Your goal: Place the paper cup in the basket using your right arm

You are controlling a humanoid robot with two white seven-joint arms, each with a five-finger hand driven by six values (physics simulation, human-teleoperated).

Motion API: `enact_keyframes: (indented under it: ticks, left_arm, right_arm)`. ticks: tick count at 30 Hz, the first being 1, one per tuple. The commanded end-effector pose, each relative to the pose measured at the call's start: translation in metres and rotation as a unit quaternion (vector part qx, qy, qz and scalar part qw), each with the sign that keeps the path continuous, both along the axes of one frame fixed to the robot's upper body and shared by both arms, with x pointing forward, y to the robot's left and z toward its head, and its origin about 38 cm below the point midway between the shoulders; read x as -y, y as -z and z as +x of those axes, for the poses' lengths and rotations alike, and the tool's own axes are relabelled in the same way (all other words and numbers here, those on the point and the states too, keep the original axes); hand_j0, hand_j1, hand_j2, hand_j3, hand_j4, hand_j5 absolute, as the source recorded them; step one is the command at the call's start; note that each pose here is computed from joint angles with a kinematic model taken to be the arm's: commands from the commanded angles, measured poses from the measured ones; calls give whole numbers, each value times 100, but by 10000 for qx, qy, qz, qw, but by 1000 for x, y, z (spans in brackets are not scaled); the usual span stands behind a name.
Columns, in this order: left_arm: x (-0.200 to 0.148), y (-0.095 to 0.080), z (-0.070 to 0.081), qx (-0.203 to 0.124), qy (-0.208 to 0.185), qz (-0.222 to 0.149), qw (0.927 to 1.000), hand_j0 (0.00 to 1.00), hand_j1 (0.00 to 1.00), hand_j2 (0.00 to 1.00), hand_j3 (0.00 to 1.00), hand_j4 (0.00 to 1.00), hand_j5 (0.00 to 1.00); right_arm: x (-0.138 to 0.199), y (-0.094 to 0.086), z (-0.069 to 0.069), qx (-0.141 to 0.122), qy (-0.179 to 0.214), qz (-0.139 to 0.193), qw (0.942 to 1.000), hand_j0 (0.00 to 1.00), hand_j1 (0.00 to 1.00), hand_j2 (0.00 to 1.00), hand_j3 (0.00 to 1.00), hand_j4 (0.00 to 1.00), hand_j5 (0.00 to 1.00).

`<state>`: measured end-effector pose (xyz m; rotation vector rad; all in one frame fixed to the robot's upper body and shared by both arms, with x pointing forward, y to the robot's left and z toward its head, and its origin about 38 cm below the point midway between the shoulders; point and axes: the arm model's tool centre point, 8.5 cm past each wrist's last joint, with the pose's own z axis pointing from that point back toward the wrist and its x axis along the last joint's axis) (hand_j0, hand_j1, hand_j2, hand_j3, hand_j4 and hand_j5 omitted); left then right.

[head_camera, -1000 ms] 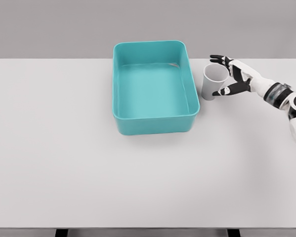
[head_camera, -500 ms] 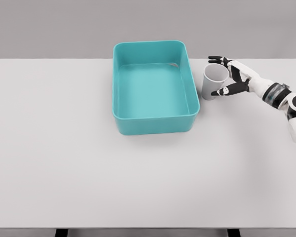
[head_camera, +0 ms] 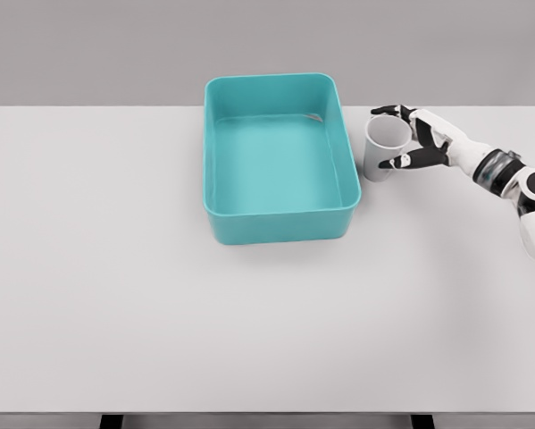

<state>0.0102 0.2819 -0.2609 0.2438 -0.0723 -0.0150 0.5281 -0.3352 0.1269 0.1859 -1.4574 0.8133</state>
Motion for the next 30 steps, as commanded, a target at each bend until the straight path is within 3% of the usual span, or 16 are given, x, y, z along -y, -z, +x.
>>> enact_keyframes:
  ticks: [1,21,30]
  left_arm:
    - [0,0,0,-1,1,0,10000,100,100,100,100,100,100]
    - [0,0,0,-1,1,0,10000,100,100,100,100,100,100]
    - [0,0,0,-1,1,0,10000,100,100,100,100,100,100]
  right_arm:
    - [-2,-3,1,38,-19,40,10000,78,78,78,78,78,78]
    - [0,-26,4,457,-56,193,9988,78,78,78,78,78,78]
    - [-12,-56,8,890,-258,340,9951,78,78,78,78,78,78]
